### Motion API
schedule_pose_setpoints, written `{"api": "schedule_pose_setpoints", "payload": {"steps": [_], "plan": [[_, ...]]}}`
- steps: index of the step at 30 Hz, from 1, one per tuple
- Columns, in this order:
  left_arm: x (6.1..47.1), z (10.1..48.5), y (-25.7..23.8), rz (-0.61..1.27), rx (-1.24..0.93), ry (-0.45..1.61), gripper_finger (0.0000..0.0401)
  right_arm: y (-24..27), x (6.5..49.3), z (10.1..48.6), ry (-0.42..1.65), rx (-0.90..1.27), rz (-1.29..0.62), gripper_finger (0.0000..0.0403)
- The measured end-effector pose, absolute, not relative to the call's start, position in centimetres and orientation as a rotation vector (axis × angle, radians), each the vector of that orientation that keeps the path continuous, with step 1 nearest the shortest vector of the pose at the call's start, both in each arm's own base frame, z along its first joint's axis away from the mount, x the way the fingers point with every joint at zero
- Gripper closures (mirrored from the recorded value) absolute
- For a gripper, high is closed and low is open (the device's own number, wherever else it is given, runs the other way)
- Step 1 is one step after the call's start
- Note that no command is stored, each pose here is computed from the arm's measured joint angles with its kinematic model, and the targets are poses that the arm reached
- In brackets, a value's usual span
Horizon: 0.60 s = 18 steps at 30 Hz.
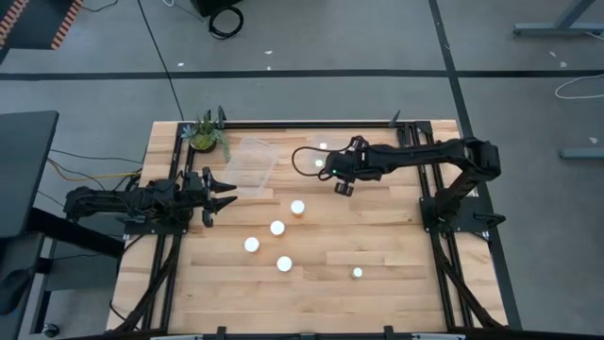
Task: Pick and place medicine bottles into bin by pill shape (circle, oval)
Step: Put the small orange pill bottle into the right transparent bin
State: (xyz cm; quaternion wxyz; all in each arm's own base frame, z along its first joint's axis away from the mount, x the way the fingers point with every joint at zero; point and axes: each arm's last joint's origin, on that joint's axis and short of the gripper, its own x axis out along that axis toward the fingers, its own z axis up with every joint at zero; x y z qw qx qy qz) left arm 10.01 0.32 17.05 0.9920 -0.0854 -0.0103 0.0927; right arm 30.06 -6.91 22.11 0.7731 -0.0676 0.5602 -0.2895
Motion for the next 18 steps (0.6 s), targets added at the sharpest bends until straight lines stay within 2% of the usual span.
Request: {"api": "schedule_pose_setpoints", "payload": {"steps": [6, 18], "plan": [[10.0, 17.1, 0.3, 0.186, -0.172, -0.021, 0.0229, -9.3, 29.3, 19.8, 1.176, -0.06, -0.623, 0.0265], [10.0, 17.0, 0.3, 0.186, -0.172, -0.02, 0.0229, -12.0, 28.2, 19.3, 1.153, 0.129, -0.646, 0.0265]]}}
